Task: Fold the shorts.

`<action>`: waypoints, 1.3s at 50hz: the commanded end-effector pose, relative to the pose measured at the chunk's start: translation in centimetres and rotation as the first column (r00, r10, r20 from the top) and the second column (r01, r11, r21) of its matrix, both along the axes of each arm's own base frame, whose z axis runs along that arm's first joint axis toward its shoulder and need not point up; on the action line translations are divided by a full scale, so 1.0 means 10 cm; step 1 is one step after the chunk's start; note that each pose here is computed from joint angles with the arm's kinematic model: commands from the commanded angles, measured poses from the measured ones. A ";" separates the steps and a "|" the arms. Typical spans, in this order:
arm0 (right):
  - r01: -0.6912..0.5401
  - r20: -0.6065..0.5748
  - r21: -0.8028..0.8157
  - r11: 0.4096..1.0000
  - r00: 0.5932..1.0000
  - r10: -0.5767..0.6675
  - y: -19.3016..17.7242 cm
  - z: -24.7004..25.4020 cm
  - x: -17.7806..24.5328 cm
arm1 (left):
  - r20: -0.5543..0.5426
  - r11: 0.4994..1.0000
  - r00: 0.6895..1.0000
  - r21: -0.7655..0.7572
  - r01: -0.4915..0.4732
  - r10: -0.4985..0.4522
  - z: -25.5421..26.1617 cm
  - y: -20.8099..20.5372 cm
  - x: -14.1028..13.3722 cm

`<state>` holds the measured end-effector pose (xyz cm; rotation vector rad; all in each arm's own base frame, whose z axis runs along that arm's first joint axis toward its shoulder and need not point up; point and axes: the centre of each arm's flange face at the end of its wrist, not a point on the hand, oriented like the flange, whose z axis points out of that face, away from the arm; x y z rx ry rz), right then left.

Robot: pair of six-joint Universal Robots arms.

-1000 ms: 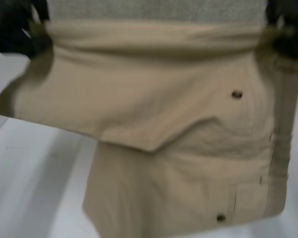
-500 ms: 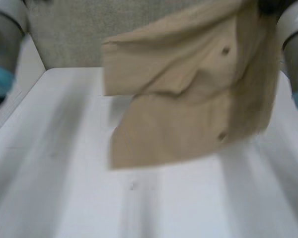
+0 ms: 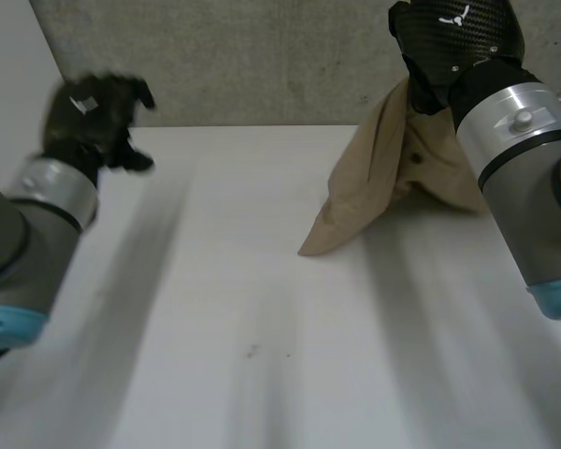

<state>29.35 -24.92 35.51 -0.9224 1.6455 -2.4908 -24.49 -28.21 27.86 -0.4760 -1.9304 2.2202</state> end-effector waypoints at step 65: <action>0.048 0.145 0.734 0.677 0.963 -0.226 -0.10 -1.37 -0.76 | -0.096 0.877 0.990 0.461 0.136 -0.102 -1.58 0.14 -0.78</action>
